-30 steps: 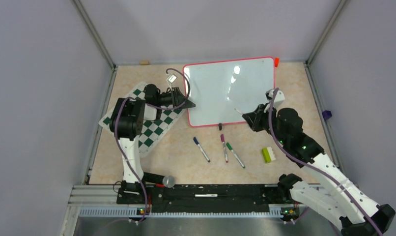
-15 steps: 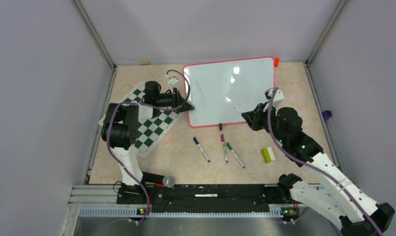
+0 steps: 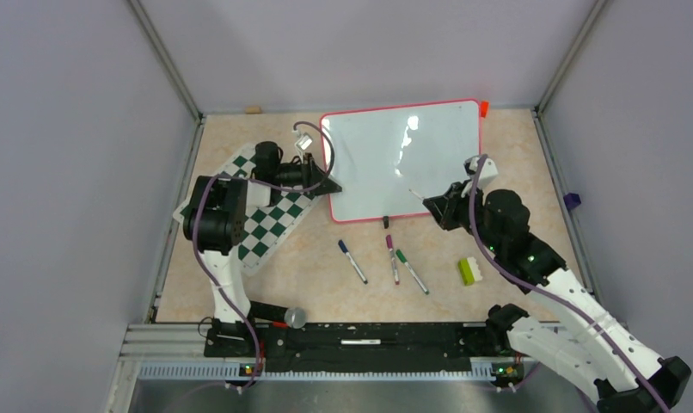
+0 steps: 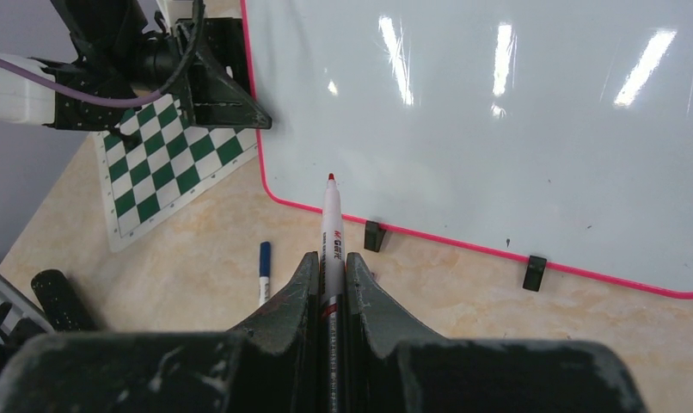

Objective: Write a sentence on the whiteboard
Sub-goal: Adjust the whiteboard at the center of the board.

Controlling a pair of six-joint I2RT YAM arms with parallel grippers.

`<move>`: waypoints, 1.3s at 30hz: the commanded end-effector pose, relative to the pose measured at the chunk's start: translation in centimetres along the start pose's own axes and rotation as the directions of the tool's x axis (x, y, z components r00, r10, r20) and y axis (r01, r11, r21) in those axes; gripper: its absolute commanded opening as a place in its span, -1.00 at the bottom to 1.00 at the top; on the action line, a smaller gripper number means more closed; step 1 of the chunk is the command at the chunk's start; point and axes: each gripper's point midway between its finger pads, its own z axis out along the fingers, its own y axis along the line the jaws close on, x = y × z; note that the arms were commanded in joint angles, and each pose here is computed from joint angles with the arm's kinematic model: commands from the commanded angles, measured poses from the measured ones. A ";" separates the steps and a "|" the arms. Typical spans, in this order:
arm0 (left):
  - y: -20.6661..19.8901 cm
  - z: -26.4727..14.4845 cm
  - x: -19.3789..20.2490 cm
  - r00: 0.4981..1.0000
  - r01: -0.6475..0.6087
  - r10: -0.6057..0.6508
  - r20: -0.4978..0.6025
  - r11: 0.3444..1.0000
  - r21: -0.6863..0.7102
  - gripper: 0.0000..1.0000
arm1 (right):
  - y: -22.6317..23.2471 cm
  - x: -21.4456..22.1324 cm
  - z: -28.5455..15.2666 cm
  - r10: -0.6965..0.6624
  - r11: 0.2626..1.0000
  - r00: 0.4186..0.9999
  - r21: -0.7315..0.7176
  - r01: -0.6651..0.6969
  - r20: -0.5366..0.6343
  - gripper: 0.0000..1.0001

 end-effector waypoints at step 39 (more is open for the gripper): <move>-3.2 -0.1 -2.0 0.995 -0.070 0.053 0.086 0.975 0.211 -1.00 | -0.1 -0.6 0.9 0.010 1.000 1.000 -0.001 -0.010 0.030 -1.00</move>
